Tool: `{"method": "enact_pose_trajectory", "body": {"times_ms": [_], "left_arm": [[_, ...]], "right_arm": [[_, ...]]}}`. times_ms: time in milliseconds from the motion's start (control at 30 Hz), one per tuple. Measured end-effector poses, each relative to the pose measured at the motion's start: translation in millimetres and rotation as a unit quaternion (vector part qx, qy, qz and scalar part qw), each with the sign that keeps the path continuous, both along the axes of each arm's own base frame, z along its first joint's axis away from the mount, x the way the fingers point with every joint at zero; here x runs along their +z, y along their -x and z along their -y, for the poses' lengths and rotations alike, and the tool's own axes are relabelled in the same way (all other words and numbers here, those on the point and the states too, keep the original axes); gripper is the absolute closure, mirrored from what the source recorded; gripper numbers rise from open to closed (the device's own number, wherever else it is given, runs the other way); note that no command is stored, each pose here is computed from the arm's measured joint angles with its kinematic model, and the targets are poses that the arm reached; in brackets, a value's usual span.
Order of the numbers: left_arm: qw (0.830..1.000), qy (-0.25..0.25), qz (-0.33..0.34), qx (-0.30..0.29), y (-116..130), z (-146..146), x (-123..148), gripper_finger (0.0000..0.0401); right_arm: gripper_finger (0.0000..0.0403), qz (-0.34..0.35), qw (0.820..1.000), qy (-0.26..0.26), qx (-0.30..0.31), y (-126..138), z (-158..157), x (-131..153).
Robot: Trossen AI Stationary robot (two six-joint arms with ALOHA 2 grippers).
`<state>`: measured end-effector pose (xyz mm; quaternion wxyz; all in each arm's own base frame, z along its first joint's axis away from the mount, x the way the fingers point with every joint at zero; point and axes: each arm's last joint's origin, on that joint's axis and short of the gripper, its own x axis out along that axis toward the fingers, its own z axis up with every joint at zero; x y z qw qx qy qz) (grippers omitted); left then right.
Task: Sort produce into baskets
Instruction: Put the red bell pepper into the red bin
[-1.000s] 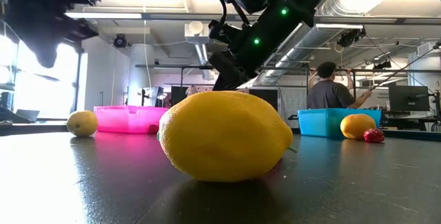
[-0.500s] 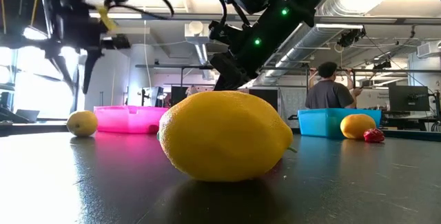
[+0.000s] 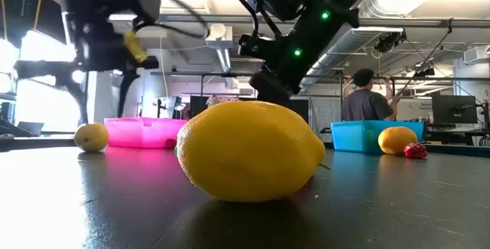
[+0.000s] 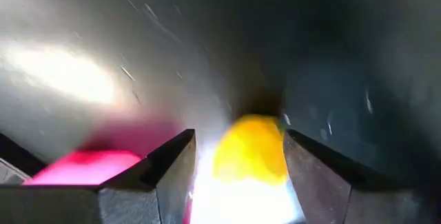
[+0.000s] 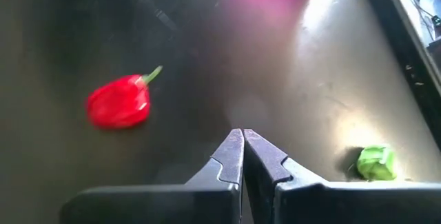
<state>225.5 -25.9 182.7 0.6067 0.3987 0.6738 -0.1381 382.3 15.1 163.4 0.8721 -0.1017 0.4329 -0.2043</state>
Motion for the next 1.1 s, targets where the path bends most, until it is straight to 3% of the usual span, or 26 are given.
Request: {"method": "enact_pose_trajectory", "body": {"times_ms": [233,367,567,733,867,1000,1100], "left_arm": [[0.993,0.056,0.098,-0.025,-25.1,1.4,9.3,0.0192],[0.992,0.054,0.104,-0.04,-35.2,-1.9,1.4,0.0192],[0.992,0.059,0.115,-0.013,-55.1,-8.6,-2.0,0.0192],[0.975,0.127,0.18,0.023,-82.6,-17.1,12.5,0.0192],[0.967,0.135,0.217,0.001,-102.8,-23.7,14.3,0.0192],[0.969,0.129,0.208,-0.042,-112.6,-22.8,1.1,0.0192],[0.971,0.12,0.201,-0.04,-117.8,-23.7,-10.3,0.0192]], "right_arm": [[0.0403,-0.034,0.999,0.003,0.019,6.1,-13.9,-3.6],[0.0403,-0.032,0.999,0.0,0.024,11.7,-13.6,-12.1],[0.0403,0.038,0.999,-0.012,0.025,31.2,-12.3,-17.4],[0.0403,0.088,0.996,-0.015,0.023,54.2,-10.9,-10.4],[0.0403,0.116,0.993,-0.017,0.012,69.8,-9.4,-6.0],[0.0403,0.137,0.99,-0.014,0.011,79.3,-8.4,-3.4],[0.0403,0.14,0.99,-0.016,0.009,81.1,-8.2,-3.6]]}}
